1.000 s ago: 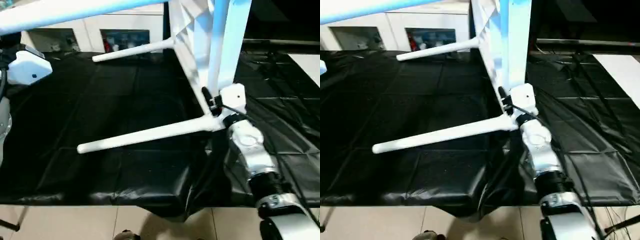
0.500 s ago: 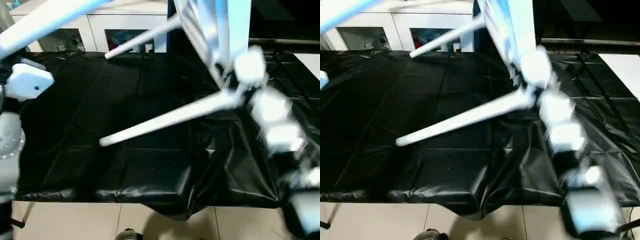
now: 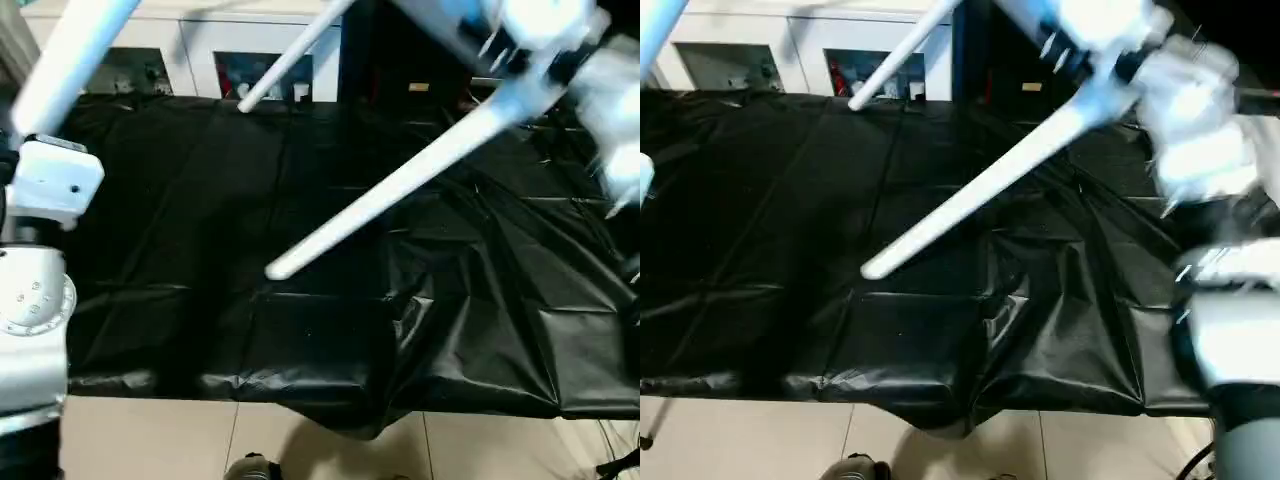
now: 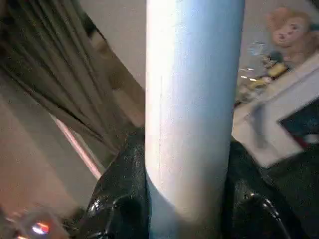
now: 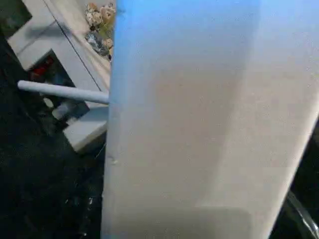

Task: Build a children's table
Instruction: Flip table

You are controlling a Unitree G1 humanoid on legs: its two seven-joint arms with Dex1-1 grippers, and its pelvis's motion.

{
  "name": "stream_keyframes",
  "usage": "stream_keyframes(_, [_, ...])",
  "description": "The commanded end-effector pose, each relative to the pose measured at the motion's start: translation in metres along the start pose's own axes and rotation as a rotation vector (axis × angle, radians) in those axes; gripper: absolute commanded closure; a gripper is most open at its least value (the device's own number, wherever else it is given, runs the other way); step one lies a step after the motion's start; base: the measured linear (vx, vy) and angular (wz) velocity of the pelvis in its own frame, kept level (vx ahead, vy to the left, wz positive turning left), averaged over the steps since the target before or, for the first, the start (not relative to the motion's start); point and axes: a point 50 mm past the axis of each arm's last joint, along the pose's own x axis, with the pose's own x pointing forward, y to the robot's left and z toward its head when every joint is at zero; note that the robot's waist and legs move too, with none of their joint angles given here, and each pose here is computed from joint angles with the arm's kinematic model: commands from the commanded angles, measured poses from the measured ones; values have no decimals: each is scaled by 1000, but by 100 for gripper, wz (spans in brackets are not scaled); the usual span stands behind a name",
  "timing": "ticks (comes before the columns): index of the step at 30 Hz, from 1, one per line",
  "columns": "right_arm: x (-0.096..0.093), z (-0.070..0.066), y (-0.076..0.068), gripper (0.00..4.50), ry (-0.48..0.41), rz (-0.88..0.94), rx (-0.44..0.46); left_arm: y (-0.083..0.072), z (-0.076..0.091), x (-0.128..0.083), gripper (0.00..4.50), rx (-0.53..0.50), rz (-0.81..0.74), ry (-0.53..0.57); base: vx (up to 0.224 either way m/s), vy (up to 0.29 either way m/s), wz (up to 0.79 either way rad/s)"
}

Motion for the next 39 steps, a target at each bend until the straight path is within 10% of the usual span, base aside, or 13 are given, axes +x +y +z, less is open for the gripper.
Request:
stream_keyframes(1, [-1,44,-24,257,-168,-12,-207,-12,1,-1,306,-46,-81,25,0,0,0])
stream_keyframes(10, [1,88,-68,257,-237,-99,-358,-31,-5,-14,308,-177,-130,138,0,0,0])
stream_keyframes(23, [13,137,-69,257,-461,-19,-272,-47,-21,-42,309,-251,-186,311,0,0,0])
stream_keyframes(39, [15,137,-64,66,-496,6,-249,-46,-19,-42,309,-220,-205,282,0,0,0])
